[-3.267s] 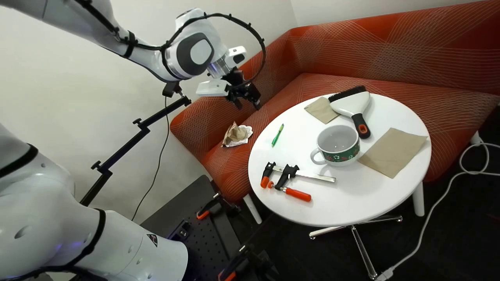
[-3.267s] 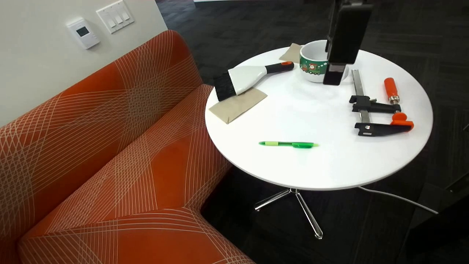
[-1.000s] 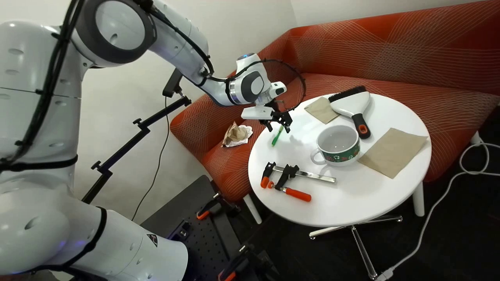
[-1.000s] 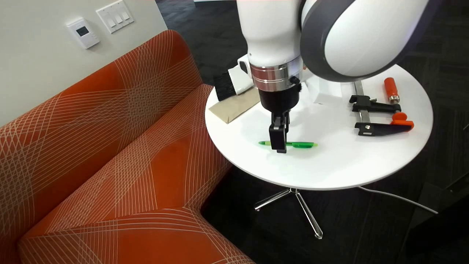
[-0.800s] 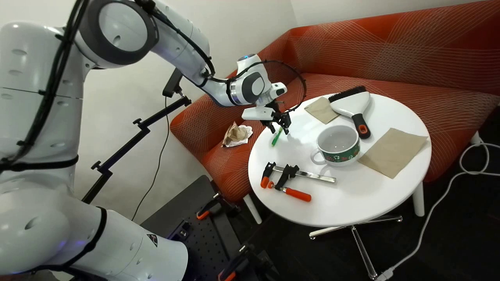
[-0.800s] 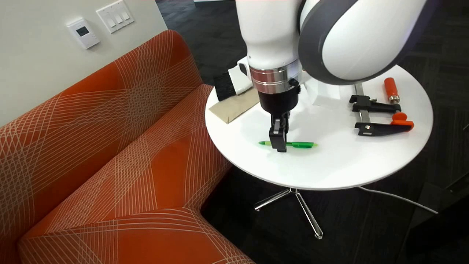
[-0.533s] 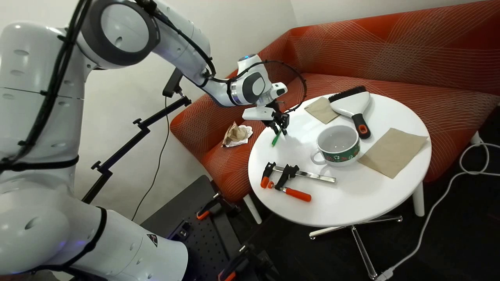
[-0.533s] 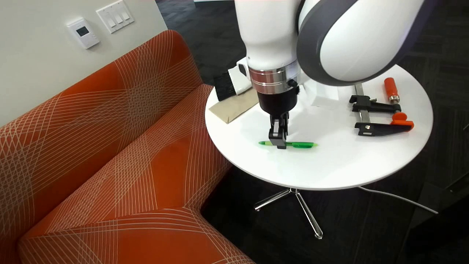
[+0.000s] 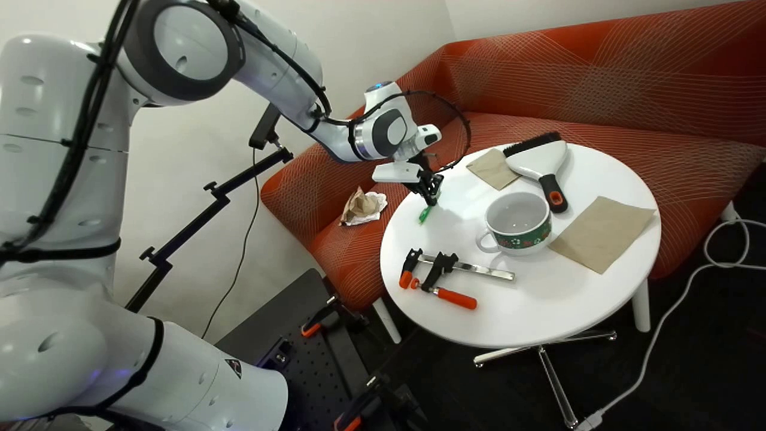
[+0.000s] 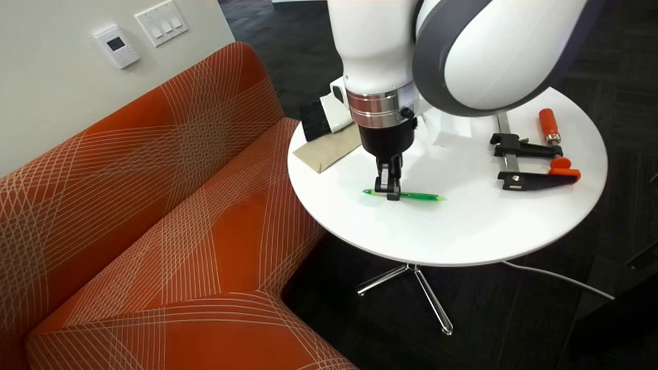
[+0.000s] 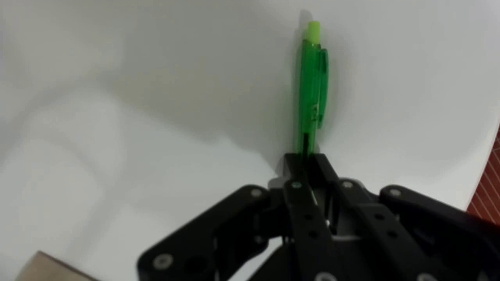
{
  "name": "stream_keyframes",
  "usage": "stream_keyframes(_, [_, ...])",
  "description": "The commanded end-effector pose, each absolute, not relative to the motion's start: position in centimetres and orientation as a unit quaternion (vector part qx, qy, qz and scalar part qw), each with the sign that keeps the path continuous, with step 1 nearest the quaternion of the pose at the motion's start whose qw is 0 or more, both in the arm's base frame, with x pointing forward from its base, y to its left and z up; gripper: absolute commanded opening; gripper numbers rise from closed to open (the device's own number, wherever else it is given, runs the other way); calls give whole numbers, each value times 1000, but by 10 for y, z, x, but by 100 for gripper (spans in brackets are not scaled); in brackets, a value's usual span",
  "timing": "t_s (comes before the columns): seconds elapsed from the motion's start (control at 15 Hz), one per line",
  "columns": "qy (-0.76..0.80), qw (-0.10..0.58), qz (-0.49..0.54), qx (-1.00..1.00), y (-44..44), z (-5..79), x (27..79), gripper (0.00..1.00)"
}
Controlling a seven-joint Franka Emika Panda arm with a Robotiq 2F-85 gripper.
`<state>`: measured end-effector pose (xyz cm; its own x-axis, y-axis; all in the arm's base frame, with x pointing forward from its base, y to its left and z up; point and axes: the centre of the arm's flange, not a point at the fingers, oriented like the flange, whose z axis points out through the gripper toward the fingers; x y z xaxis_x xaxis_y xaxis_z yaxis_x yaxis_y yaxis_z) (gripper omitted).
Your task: Pick up the pen from the table and put it in the mug cup.
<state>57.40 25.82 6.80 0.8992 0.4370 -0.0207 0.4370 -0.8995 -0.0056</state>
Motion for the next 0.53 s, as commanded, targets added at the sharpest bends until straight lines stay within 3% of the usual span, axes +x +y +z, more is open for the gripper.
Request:
stream_keyframes(0.0, [-192, -6, -6, -981, 246, 119, 571, 3])
stream_keyframes(0.47, [-113, -22, -37, -993, 212, 243, 573, 3])
